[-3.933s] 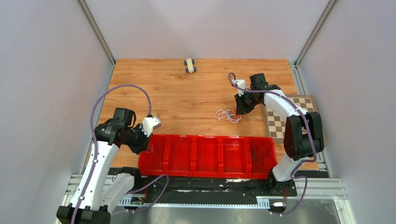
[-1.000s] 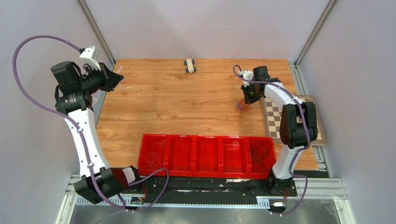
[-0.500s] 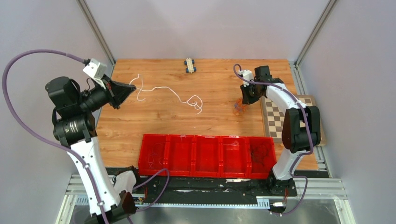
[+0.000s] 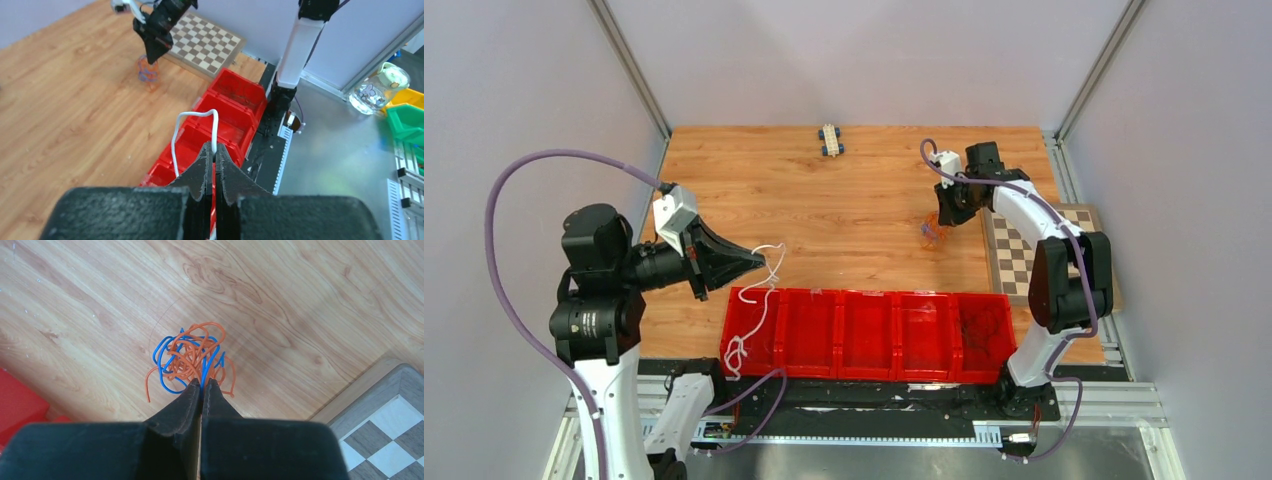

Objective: Untangle the cables

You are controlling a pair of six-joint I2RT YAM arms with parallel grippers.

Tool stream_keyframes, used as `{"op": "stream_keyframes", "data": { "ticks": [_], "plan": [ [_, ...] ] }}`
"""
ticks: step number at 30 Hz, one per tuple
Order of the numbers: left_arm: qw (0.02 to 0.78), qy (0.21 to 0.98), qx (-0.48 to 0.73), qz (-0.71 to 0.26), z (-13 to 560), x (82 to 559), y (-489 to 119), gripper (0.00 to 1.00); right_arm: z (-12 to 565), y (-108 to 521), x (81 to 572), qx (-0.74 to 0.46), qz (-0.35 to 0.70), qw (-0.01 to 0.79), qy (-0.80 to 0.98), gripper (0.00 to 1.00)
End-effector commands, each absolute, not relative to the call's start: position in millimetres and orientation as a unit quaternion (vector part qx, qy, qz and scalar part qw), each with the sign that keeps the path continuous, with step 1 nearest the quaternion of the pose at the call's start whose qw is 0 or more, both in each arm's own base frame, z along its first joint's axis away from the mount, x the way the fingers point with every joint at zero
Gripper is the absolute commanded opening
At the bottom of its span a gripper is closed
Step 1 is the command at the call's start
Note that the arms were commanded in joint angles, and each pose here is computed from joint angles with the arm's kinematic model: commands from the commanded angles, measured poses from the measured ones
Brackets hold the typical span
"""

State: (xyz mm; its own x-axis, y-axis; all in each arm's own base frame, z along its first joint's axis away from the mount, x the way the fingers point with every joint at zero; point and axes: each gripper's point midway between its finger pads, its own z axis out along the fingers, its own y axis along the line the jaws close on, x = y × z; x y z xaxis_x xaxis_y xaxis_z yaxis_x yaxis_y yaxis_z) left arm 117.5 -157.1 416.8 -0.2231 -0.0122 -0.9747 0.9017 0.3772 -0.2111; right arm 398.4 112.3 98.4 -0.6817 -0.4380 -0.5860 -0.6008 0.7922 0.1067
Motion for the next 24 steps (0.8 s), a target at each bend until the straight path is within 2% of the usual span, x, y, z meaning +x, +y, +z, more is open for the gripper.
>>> {"op": "stream_keyframes", "data": {
  "ticks": [1,9,17,20,24],
  "plan": [
    [0.485,0.676,0.350,-0.431,380,109,-155,0.00,118,118,393,-0.300,0.155,0.300,0.893,0.00],
    [0.504,0.663,0.367,-0.415,399,101,-155,0.00,116,117,387,-0.301,0.155,0.297,0.893,0.00],
    [0.503,0.648,0.365,-0.440,412,112,-159,0.00,114,117,389,-0.302,0.154,0.295,0.893,0.00],
    [0.500,0.657,0.364,-0.432,405,121,-157,0.00,112,117,390,-0.301,0.156,0.293,0.894,0.00],
    [0.464,0.681,0.375,-0.425,367,127,-159,0.00,111,119,392,-0.301,0.159,0.290,0.895,0.00]
  ]
}}
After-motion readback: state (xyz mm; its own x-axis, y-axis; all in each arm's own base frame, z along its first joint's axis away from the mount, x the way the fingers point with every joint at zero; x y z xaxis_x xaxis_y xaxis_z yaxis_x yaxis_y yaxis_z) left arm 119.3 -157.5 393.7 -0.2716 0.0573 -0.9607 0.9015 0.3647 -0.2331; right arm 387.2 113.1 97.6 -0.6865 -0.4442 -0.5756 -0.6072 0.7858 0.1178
